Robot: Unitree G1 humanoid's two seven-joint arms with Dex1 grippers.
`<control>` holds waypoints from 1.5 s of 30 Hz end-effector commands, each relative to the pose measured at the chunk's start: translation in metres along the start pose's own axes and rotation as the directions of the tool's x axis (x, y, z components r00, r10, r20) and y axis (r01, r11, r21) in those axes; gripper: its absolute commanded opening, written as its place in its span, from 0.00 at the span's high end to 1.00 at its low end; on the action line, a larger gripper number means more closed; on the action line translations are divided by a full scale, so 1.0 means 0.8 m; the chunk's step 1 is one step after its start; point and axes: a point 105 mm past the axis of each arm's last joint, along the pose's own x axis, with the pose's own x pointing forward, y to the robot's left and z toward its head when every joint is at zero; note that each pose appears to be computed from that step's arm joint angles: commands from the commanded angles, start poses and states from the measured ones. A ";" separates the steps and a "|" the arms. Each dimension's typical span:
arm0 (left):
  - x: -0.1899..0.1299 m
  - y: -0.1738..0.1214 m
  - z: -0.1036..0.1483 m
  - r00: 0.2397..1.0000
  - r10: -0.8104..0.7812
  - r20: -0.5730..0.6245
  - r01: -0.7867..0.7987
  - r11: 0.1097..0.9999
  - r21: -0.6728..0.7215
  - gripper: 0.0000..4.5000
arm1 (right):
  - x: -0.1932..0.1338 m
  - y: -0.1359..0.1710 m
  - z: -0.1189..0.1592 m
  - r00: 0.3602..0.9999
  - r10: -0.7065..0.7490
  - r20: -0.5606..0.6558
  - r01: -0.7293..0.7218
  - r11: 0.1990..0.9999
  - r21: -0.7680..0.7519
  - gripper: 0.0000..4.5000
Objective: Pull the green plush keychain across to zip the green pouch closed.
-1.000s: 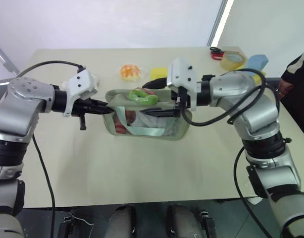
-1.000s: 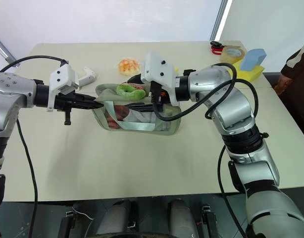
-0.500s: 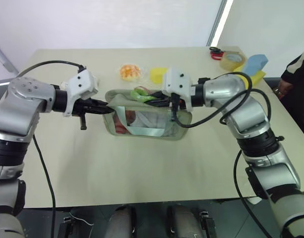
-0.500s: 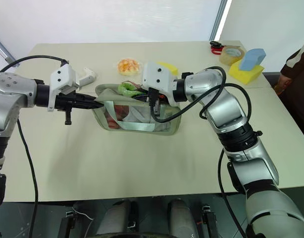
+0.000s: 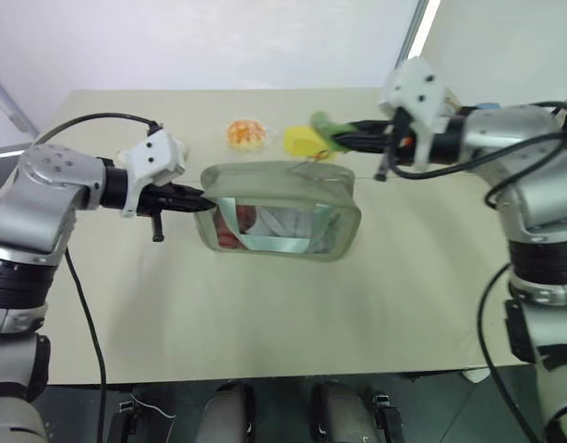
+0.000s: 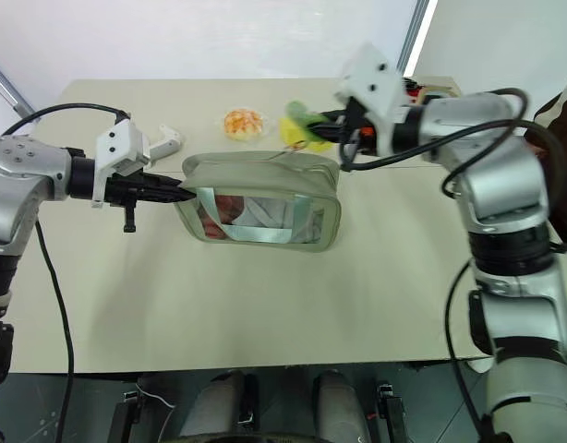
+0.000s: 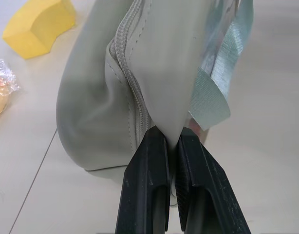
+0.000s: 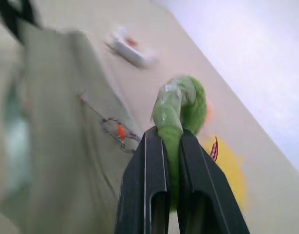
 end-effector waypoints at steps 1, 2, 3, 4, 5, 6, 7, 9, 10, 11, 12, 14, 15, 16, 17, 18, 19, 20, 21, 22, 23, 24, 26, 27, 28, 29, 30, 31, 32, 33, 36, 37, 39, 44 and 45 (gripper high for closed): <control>-0.003 0.004 0.000 1.000 0.011 -0.012 -0.011 1.000 0.012 1.00 | -0.031 -0.020 -0.013 0.988 -0.136 -0.071 0.130 0.988 -0.083 1.00; -0.001 0.005 -0.001 1.000 0.012 -0.011 -0.012 1.000 0.009 1.00 | -0.042 -0.022 -0.030 0.977 -0.163 -0.134 0.148 0.982 -0.115 1.00; 0.000 0.006 -0.001 1.000 0.013 -0.011 -0.013 1.000 0.008 1.00 | -0.050 -0.022 -0.043 0.965 -0.182 -0.188 0.156 0.977 -0.145 1.00; 0.000 0.007 -0.001 1.000 0.013 -0.011 -0.013 1.000 0.007 1.00 | -0.056 -0.022 -0.052 0.956 -0.193 -0.220 0.158 0.973 -0.166 1.00; 0.001 0.008 -0.001 1.000 0.012 -0.008 -0.012 1.000 0.005 1.00 | -0.061 -0.019 -0.068 0.941 -0.202 -0.271 0.151 0.969 -0.196 1.00; 0.003 0.008 -0.001 1.000 0.010 -0.006 -0.010 1.000 0.005 1.00 | -0.063 -0.012 -0.084 0.929 -0.196 -0.313 0.134 0.969 -0.207 1.00; 0.004 0.008 0.000 1.000 0.009 -0.005 -0.009 1.000 0.005 1.00 | -0.063 -0.003 -0.098 0.921 -0.184 -0.342 0.119 0.972 -0.205 1.00; 0.005 0.008 -0.001 1.000 0.006 -0.004 -0.006 1.000 0.005 1.00 | -0.062 0.013 -0.118 0.914 -0.154 -0.375 0.091 0.979 -0.181 1.00; 0.006 0.008 -0.001 1.000 0.005 -0.003 -0.005 1.000 0.005 1.00 | -0.056 0.028 -0.133 0.914 -0.127 -0.386 0.075 0.986 -0.147 1.00; 0.007 0.008 -0.001 1.000 0.004 -0.003 -0.004 1.000 0.005 1.00 | -0.053 0.038 -0.143 0.914 -0.108 -0.391 0.064 0.990 -0.124 1.00; 0.007 0.008 -0.001 1.000 0.004 -0.003 -0.004 1.000 0.006 1.00 | -0.043 0.053 -0.152 0.923 -0.087 -0.375 0.066 0.996 -0.067 1.00; 0.007 0.008 -0.001 1.000 0.004 -0.001 -0.004 1.000 0.004 1.00 | -0.019 0.084 -0.158 0.946 -0.039 -0.321 0.056 0.997 0.045 1.00; 0.008 0.008 -0.001 1.000 0.005 -0.002 -0.005 1.000 0.005 1.00 | -0.010 0.092 -0.159 0.953 -0.032 -0.301 0.058 0.995 0.077 1.00; 0.008 0.008 0.000 1.000 0.005 -0.001 -0.005 1.000 0.005 1.00 | 0.001 0.102 -0.155 0.963 -0.022 -0.270 0.056 0.991 0.121 1.00; 0.008 0.008 0.000 1.000 0.005 -0.001 -0.005 1.000 0.006 1.00 | 0.015 0.115 -0.151 0.970 -0.002 -0.243 0.040 0.988 0.151 1.00; 0.008 0.007 0.001 1.000 0.005 0.000 -0.005 1.000 0.006 1.00 | 0.028 0.131 -0.147 0.975 0.028 -0.219 0.011 0.985 0.174 1.00; 0.008 0.006 0.001 1.000 0.005 0.000 -0.005 1.000 0.007 1.00 | 0.037 0.143 -0.145 0.977 0.051 -0.206 -0.011 0.981 0.191 1.00; 0.007 0.006 0.001 1.000 0.005 0.000 -0.005 1.000 0.007 1.00 | 0.042 0.151 -0.147 0.976 0.067 -0.208 -0.028 0.982 0.188 1.00; 0.007 0.005 0.001 1.000 0.005 0.001 -0.005 1.000 0.007 1.00 | 0.043 0.158 -0.152 0.971 0.089 -0.224 -0.052 0.985 0.166 1.00; 0.007 0.005 0.001 1.000 0.006 0.001 -0.006 1.000 0.007 1.00 | 0.042 0.163 -0.162 0.961 0.106 -0.254 -0.071 0.987 0.145 1.00; 0.008 0.005 0.001 1.000 0.006 0.001 -0.006 1.000 0.007 1.00 | 0.040 0.166 -0.170 0.954 0.118 -0.275 -0.084 0.988 0.130 1.00; 0.008 0.004 0.001 1.000 0.006 0.001 -0.006 1.000 0.007 1.00 | 0.036 0.167 -0.181 0.941 0.128 -0.314 -0.108 0.991 0.079 1.00; 0.008 0.004 0.001 1.000 0.008 0.003 -0.008 1.000 0.007 1.00 | 0.027 0.163 -0.197 0.921 0.129 -0.366 -0.138 0.990 0.002 1.00; 0.008 0.004 0.001 1.000 0.009 0.003 -0.009 1.000 0.007 1.00 | 0.025 0.156 -0.199 0.924 0.114 -0.366 -0.121 0.993 0.003 1.00; 0.008 0.004 0.001 1.000 0.011 0.004 -0.011 1.000 0.007 1.00 | 0.024 0.147 -0.195 0.932 0.092 -0.350 -0.088 0.996 0.025 1.00; 0.008 0.004 0.000 1.000 0.015 0.005 -0.015 1.000 0.005 1.00 | 0.025 0.134 -0.186 0.945 0.060 -0.320 -0.044 0.997 0.057 1.00; 0.008 0.004 0.000 1.000 0.019 0.006 -0.019 1.000 0.004 1.00 | 0.024 0.122 -0.177 0.956 0.031 -0.292 -0.006 0.996 0.086 0.92; 0.007 0.005 0.001 1.000 0.027 0.013 -0.027 1.000 0.002 1.00 | 0.021 0.110 -0.165 0.965 0.014 -0.264 0.017 0.993 0.115 0.84; 0.007 0.007 0.002 0.999 0.037 0.021 -0.037 0.999 -0.002 1.00 | 0.017 0.100 -0.155 0.971 0.005 -0.240 0.029 0.990 0.140 0.77; 0.006 0.008 0.004 0.999 0.042 0.034 -0.042 0.999 -0.016 0.83 | 0.013 0.089 -0.144 0.976 -0.006 -0.216 0.042 0.985 0.165 0.65; -0.002 0.014 0.011 0.995 0.052 0.081 -0.046 0.996 -0.073 0.54 | -0.009 0.058 -0.108 0.990 -0.022 -0.141 0.056 0.968 0.245 0.30; -0.005 0.017 0.014 0.993 0.060 0.100 -0.051 0.994 -0.096 0.42 | -0.017 0.052 -0.098 0.993 -0.015 -0.118 0.046 0.961 0.271 0.18; -0.014 0.023 0.018 0.988 0.077 0.131 -0.058 0.988 -0.142 0.20 | -0.032 0.047 -0.077 0.997 0.029 -0.075 -0.004 0.950 0.312 0.00; -0.041 0.039 0.017 0.977 0.135 0.164 -0.098 0.971 -0.220 0.01 | -0.060 0.067 -0.025 0.978 0.207 0.010 -0.199 0.922 0.331 0.00; -0.047 0.045 0.016 0.974 0.162 0.156 -0.125 0.967 -0.223 0.01 | -0.060 0.066 -0.014 0.978 0.206 0.036 -0.207 0.921 0.330 0.00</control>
